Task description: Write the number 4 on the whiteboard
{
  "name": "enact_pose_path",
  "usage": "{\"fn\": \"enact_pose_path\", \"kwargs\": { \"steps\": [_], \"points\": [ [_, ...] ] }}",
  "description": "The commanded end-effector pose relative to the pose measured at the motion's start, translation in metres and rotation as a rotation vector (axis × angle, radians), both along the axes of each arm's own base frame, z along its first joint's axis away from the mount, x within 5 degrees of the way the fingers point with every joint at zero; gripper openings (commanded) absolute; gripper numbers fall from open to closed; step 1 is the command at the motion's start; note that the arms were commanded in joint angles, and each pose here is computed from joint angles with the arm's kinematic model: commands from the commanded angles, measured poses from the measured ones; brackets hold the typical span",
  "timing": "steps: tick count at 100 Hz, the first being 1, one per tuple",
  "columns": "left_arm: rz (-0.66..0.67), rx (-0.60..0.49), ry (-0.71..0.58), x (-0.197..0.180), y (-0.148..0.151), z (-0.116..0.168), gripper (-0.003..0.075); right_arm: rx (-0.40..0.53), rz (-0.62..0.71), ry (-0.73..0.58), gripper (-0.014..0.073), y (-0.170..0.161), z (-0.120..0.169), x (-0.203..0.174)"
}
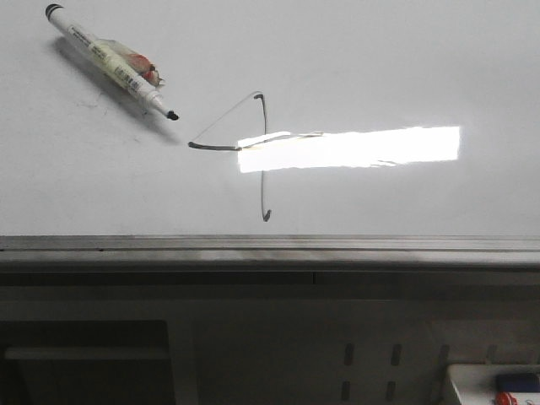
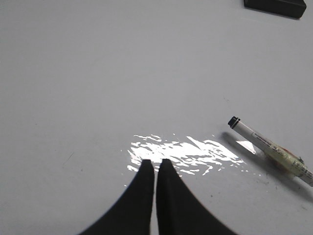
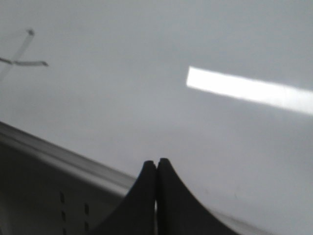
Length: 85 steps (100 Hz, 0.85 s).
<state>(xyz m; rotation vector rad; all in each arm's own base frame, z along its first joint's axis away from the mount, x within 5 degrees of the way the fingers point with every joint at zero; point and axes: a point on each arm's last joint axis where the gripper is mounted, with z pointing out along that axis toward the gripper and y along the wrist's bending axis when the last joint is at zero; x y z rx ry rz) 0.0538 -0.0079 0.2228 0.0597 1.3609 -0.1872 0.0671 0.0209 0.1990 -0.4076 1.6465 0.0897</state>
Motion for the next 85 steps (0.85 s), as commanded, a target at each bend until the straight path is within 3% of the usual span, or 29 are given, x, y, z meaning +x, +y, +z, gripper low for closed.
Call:
{"fn": "enact_pose_path", "kwargs": {
  "steps": [1, 13, 29, 85],
  "points": [
    [0.010, -0.028, -0.065, -0.002, 0.001, -0.003, -0.0020, 0.036, -0.085, 0.020, -0.0064, -0.007, 0.001, -0.002],
    [0.010, -0.028, -0.063, -0.002, 0.001, -0.003, -0.0020, 0.044, -0.149, 0.014, -0.0064, -0.013, -0.014, -0.010],
    [0.010, -0.027, -0.059, -0.002, 0.001, -0.003, -0.0020, 0.015, -0.191, 0.138, -0.0064, -0.016, -0.026, -0.013],
    [0.010, -0.027, -0.059, -0.002, 0.001, -0.003, -0.0020, 0.020, -0.189, 0.119, -0.0064, -0.016, -0.024, -0.014]
  ]
}}
